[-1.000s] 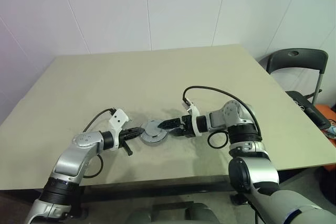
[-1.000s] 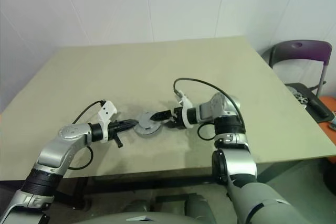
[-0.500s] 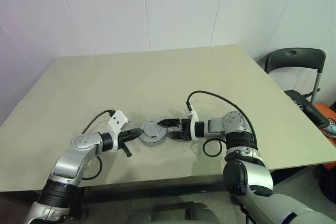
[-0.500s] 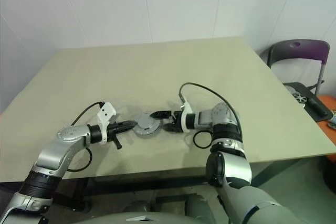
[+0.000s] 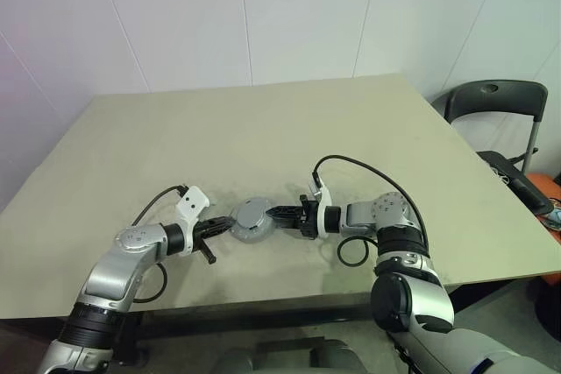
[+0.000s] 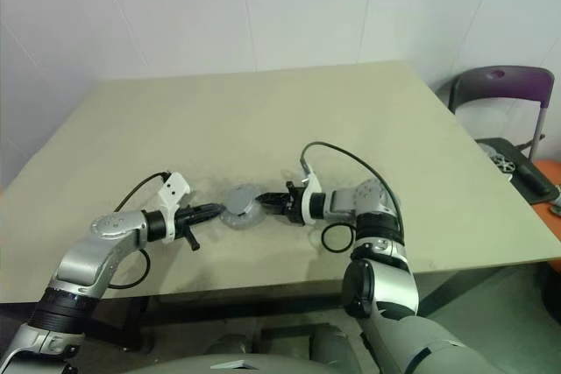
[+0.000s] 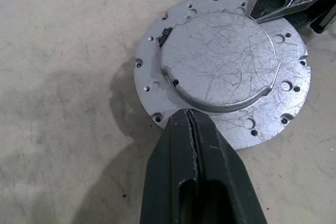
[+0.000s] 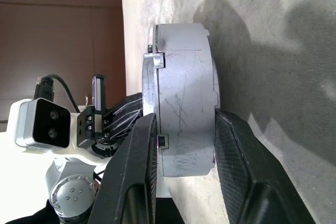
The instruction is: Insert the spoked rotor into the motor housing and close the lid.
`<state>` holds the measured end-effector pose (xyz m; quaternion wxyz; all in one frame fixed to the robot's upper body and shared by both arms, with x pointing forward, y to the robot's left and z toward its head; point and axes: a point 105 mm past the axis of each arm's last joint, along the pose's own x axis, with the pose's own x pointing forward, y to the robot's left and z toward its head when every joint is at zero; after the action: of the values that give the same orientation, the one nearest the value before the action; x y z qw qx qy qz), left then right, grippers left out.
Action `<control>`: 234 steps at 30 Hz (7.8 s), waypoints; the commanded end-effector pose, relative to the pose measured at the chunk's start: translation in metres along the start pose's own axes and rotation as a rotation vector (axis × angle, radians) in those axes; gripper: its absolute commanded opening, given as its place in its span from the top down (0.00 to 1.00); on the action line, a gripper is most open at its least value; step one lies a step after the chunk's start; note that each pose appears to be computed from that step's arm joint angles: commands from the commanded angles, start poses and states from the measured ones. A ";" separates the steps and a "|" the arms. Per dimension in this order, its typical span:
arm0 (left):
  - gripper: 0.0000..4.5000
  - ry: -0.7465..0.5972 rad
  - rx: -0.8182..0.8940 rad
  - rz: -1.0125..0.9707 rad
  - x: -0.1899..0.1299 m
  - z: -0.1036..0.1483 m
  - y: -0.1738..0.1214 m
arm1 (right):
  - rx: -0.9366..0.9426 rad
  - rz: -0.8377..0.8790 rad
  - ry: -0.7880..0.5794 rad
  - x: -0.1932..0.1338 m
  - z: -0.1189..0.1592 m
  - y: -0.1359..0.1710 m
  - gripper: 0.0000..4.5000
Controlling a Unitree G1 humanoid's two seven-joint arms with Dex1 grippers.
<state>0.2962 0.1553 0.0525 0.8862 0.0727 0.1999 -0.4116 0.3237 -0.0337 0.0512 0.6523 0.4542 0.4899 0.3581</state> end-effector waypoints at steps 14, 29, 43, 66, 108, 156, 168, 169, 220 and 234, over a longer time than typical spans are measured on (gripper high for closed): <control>1.00 -0.443 -0.563 0.083 -0.051 0.030 0.015 | -0.075 0.129 -0.010 0.003 0.010 0.043 0.74; 0.49 -0.699 -0.926 -0.003 -0.073 0.024 0.010 | -0.126 0.198 -0.083 -0.021 0.038 0.079 0.74; 0.00 -0.724 -1.064 -0.148 -0.068 0.029 -0.009 | -0.152 0.287 -0.071 -0.023 0.037 0.106 0.74; 0.00 -0.852 -1.074 -0.238 -0.071 0.067 -0.005 | -0.224 0.415 0.036 -0.009 0.002 0.130 0.74; 0.53 -0.816 -1.096 -0.242 -0.084 0.064 -0.019 | -0.277 0.378 0.105 -0.009 -0.011 0.127 0.17; 0.53 -0.903 -1.647 0.690 -0.087 -0.007 0.071 | -1.558 0.005 0.196 -0.026 0.008 0.080 0.00; 0.32 -0.774 -1.673 0.786 -0.082 -0.015 0.063 | -1.568 -0.013 0.201 -0.026 0.011 0.077 0.00; 0.24 -0.780 -1.682 0.781 -0.082 -0.014 0.062 | -1.569 -0.014 0.203 -0.026 0.011 0.076 0.00; 0.01 -0.344 -0.020 0.411 -0.070 0.057 0.049 | -1.486 -0.141 0.020 -0.074 0.048 0.042 0.00; 0.01 -0.427 0.120 0.487 -0.077 0.064 0.076 | -1.515 -0.131 -0.051 -0.073 0.051 0.045 0.00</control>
<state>0.3246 0.2339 0.1220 0.9746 0.0659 -0.0056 -0.2141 0.3497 -0.0978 0.1103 0.8112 -0.1403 0.1469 0.5483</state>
